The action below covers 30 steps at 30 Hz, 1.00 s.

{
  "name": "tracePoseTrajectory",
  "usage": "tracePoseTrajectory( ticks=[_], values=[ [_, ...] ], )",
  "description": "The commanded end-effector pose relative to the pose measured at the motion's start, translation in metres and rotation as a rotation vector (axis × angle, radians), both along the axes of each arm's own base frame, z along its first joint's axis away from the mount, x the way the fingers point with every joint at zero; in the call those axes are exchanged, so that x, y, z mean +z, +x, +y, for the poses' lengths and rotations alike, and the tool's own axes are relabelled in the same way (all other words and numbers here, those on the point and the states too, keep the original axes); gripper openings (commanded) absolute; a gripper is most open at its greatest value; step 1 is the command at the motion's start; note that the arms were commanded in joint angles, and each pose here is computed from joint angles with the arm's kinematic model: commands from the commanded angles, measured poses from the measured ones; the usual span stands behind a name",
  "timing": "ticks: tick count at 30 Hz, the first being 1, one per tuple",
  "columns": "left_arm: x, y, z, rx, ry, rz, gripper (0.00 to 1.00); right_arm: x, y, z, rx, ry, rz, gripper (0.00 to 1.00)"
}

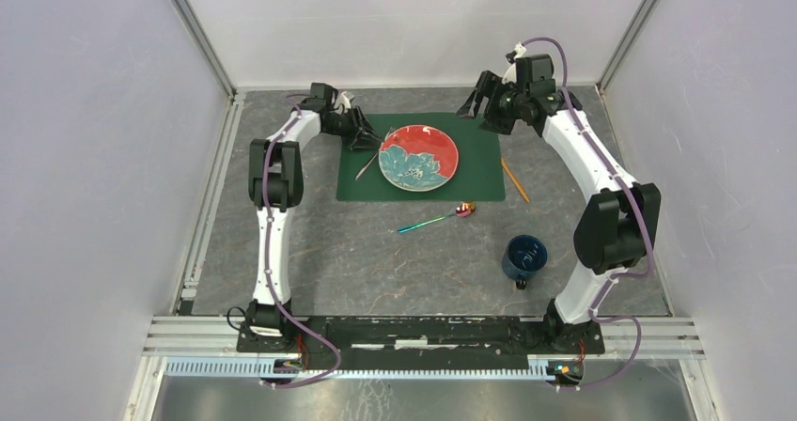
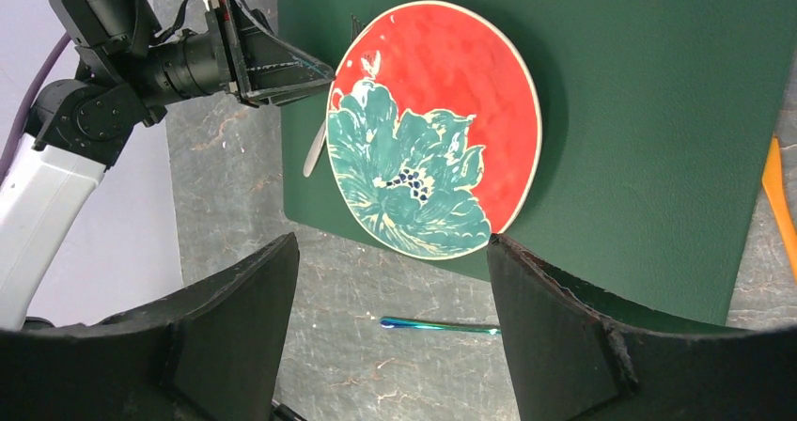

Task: Set the dinner table for one person
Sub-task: Place the fork on the napkin.

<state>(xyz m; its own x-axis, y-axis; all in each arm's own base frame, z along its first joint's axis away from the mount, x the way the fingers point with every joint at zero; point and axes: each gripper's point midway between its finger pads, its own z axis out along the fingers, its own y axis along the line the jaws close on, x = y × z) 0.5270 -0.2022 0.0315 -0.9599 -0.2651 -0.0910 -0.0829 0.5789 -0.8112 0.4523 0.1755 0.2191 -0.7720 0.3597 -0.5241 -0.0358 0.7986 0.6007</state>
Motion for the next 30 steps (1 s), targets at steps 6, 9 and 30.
tracePoseTrajectory(
  ticks=[6, 9, 30],
  values=[
    [-0.006, -0.004, 0.041, 0.038, 0.209, -0.034, 0.43, 0.025, -0.009, -0.007, -0.017, -0.007, -0.063, 0.8],
    [0.004, -0.004, 0.049, 0.049, 0.262, -0.061, 0.42, 0.026, -0.01, -0.008, -0.02, -0.008, -0.065, 0.8],
    [0.05, -0.03, 0.014, -0.096, 0.539, -0.27, 0.32, 0.023, -0.012, -0.007, -0.018, 0.0, -0.062, 0.8]
  ],
)
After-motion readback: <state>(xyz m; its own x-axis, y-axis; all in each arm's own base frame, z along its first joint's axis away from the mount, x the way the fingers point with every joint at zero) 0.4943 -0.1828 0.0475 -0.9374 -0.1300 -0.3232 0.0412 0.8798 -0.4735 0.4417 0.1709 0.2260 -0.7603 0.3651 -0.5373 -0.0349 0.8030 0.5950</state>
